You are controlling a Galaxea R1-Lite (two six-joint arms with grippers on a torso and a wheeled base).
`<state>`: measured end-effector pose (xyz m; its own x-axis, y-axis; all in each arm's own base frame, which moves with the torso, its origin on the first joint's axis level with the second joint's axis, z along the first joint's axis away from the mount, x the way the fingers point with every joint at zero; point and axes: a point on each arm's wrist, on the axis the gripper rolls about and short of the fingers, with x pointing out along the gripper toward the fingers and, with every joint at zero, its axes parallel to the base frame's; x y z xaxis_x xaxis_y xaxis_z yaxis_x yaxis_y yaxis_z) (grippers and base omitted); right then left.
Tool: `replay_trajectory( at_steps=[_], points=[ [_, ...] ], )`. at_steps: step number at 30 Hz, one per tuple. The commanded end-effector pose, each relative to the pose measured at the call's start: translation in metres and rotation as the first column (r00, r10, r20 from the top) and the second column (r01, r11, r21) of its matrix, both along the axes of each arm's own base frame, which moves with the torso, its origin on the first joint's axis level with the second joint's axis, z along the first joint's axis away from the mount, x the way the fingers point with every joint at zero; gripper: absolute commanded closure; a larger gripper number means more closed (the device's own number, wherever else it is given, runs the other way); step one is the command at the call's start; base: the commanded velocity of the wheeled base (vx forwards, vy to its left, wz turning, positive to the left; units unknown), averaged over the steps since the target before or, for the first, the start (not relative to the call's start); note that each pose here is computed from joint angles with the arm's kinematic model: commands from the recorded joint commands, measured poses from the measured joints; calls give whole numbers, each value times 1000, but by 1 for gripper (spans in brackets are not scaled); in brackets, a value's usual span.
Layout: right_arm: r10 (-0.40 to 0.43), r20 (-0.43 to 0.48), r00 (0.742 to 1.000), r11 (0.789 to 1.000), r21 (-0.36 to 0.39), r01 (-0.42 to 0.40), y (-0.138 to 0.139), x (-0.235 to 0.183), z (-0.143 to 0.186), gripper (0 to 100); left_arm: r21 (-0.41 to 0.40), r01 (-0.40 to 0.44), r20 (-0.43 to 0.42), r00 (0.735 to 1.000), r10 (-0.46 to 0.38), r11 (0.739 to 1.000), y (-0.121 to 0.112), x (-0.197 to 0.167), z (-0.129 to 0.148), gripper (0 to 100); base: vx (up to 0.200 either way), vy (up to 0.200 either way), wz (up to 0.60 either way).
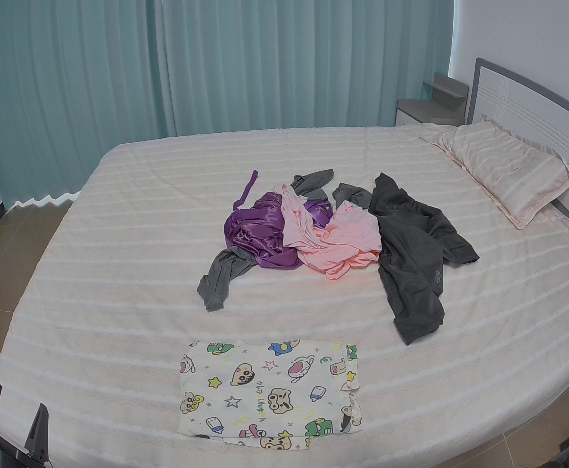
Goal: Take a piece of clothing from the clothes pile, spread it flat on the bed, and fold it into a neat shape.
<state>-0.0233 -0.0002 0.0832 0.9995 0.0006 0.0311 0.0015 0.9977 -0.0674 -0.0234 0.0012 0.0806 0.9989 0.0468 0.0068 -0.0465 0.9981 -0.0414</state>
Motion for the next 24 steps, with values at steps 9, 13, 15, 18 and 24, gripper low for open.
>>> replay_trajectory(
  at_steps=[9,13,15,18,24],
  points=[
    [-73,-22,997,993,87,75,-2,-2,-2,100,26,8,-8,1000,-8,1000,0,1,-5,0,0,0,0],
    [-170,-13,985,985,8,170,-4,-2,-1,100,42,35,-12,999,-34,998,-1,1,-5,0,0,0,0],
    [-115,-8,993,993,7,115,-3,-2,-1,100,42,35,-12,999,-34,998,-1,1,-5,0,0,0,0],
    [3,6,1000,1000,-15,-3,0,-1,-1,100,42,35,-12,999,-34,998,-1,1,-5,0,0,0,0],
    [97,47,994,980,-176,-87,2,0,0,100,42,35,-12,999,-34,998,-1,1,-5,0,0,0,0]
  ],
)
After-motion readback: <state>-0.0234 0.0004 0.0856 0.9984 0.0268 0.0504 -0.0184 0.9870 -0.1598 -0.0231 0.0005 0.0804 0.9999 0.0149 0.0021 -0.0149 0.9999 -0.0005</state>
